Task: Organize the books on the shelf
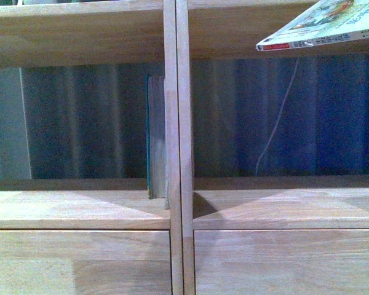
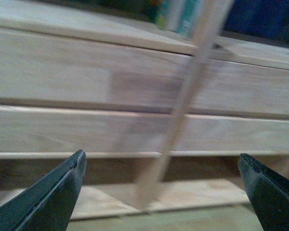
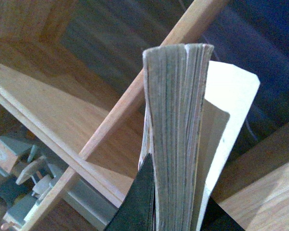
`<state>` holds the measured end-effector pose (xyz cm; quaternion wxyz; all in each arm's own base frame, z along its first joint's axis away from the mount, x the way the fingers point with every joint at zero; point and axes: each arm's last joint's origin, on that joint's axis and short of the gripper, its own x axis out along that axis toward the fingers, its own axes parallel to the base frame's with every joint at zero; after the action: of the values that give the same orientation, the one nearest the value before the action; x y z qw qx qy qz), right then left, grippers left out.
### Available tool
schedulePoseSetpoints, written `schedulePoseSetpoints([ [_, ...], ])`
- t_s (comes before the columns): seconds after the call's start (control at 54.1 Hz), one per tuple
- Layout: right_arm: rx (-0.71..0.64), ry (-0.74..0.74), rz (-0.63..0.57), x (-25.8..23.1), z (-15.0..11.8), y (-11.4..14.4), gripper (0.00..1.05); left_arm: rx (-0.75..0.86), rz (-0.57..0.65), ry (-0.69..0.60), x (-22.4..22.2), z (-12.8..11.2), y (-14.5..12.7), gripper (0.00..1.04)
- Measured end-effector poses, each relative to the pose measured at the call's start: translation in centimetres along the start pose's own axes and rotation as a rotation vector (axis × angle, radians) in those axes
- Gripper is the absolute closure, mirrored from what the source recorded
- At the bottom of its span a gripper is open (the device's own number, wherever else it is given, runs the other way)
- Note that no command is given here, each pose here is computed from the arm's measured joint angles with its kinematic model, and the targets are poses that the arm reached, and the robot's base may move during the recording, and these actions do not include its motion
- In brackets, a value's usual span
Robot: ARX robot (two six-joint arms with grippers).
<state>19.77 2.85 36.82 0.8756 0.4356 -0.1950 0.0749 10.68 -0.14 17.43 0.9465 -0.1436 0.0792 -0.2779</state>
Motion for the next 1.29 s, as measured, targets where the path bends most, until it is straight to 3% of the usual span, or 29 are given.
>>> schedulePoseSetpoints([
  [0.074,0.0,0.003,0.001,0.0,-0.1,0.1,0.97,-0.043,-0.142,0.022,0.5,1.0,-0.5,0.07],
  [0.609,-0.005,0.159,0.186,-1.5,-3.8,5.2,0.97,-0.295,-0.425,-0.117,6.1,13.6,-2.2,0.07],
  [0.923,0.017,0.196,0.218,-1.6,-4.9,6.3,0.97,-0.475,-0.553,-0.183,8.5,16.9,-2.8,0.07],
  [1.293,0.082,0.254,0.296,-1.9,-5.8,8.7,0.97,-0.611,-0.598,-0.197,11.8,16.8,-3.4,0.07],
])
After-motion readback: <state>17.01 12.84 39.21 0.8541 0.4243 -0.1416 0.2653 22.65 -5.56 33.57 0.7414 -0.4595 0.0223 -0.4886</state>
